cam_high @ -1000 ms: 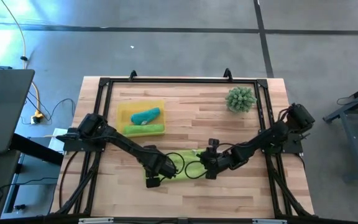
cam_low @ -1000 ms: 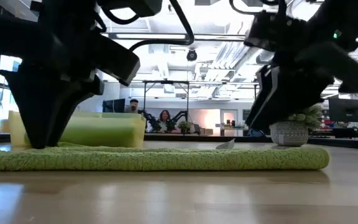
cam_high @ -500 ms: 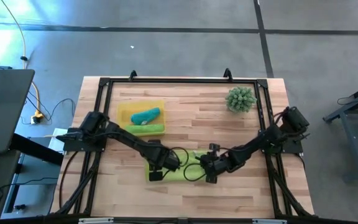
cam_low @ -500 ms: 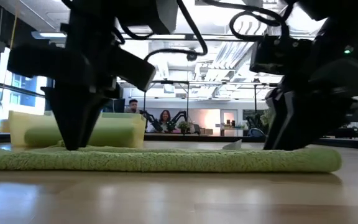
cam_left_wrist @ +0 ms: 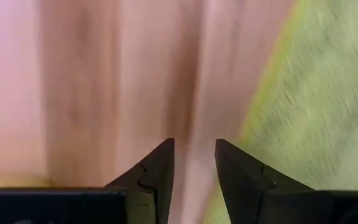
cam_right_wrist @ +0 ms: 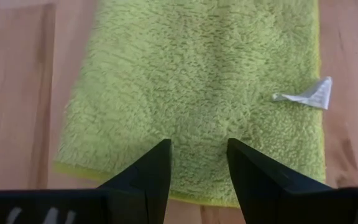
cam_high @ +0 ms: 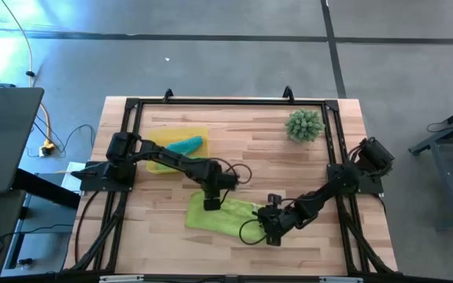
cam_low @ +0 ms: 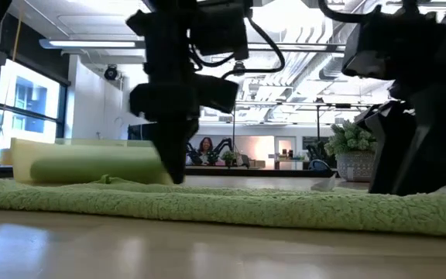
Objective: Roll microfiber towels into tight, uniform cylinder then place into a basket
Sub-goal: Fold the light green microfiber towel
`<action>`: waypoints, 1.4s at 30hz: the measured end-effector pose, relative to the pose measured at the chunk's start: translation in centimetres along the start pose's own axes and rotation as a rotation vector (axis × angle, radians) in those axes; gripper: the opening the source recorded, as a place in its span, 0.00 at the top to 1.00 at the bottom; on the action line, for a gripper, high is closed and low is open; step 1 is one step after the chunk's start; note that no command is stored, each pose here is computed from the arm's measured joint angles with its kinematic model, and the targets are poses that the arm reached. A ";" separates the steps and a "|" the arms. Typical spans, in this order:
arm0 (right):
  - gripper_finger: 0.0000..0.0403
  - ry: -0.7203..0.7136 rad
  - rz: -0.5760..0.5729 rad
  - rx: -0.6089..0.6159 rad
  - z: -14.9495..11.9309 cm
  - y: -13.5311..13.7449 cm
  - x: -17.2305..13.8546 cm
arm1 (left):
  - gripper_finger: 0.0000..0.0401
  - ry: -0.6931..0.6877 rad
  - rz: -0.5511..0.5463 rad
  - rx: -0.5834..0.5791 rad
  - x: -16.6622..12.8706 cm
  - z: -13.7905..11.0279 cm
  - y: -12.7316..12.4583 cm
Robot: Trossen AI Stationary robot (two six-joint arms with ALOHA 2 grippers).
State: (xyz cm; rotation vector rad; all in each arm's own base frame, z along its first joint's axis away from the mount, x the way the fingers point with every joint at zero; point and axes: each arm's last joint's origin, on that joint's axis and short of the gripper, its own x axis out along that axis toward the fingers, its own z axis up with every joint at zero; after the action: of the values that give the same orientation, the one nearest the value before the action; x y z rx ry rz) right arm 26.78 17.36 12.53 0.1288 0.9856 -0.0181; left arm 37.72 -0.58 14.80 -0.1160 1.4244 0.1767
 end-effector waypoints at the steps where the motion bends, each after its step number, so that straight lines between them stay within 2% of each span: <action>1: 0.63 0.000 0.001 -0.002 0.0 0.1 0.0 | 0.74 -0.015 0.005 -0.009 -0.1 0.2 0.3; 6: 0.63 0.000 -0.001 -0.020 0.0 0.0 0.0 | 0.74 -0.064 -0.007 -0.023 -2.6 0.9 0.4; 9: 0.63 0.002 -0.009 -0.048 0.1 -0.3 0.0 | 0.74 -0.050 -0.095 -0.043 -4.1 0.3 -1.5; 11: 0.63 -0.006 -0.020 -0.072 0.4 -0.5 0.1 | 0.74 0.025 -0.135 -0.073 -4.8 -0.9 -2.9; 13: 0.63 -0.025 -0.054 -0.103 0.6 -0.8 0.0 | 0.74 0.075 -0.152 -0.075 -4.8 -1.8 -4.5; 15: 0.63 -0.052 -0.081 -0.137 0.9 -1.0 0.0 | 0.74 0.145 -0.124 -0.056 -4.8 -3.1 -6.0; 18: 0.63 -0.061 -0.113 -0.183 1.2 -1.5 0.1 | 0.74 0.148 -0.116 -0.010 -4.0 -4.1 -8.6; 22: 0.63 -0.051 -0.125 -0.191 1.3 -1.9 0.3 | 0.74 0.121 -0.091 0.029 -3.0 -5.3 -10.6; 26: 0.63 -0.042 -0.114 -0.181 1.4 -2.0 0.3 | 0.74 0.113 -0.028 0.031 -1.6 -5.8 -10.6; 32: 0.63 -0.036 -0.060 -0.131 1.4 -1.8 0.3 | 0.74 0.143 0.029 0.018 -0.2 -6.0 -8.9; 36: 0.63 -0.028 -0.018 -0.069 1.4 -1.6 0.3 | 0.74 0.101 0.056 0.038 0.1 -5.1 -7.6; 42: 0.63 -0.015 0.051 -0.043 1.5 -1.3 0.3 | 0.74 -0.032 0.095 0.099 0.5 -2.9 -5.5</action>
State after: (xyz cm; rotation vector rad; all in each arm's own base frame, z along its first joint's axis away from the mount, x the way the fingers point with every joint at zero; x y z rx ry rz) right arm 28.14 15.91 12.96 0.1145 0.9665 0.0490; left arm 35.98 -6.52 13.74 0.0358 1.4054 0.1854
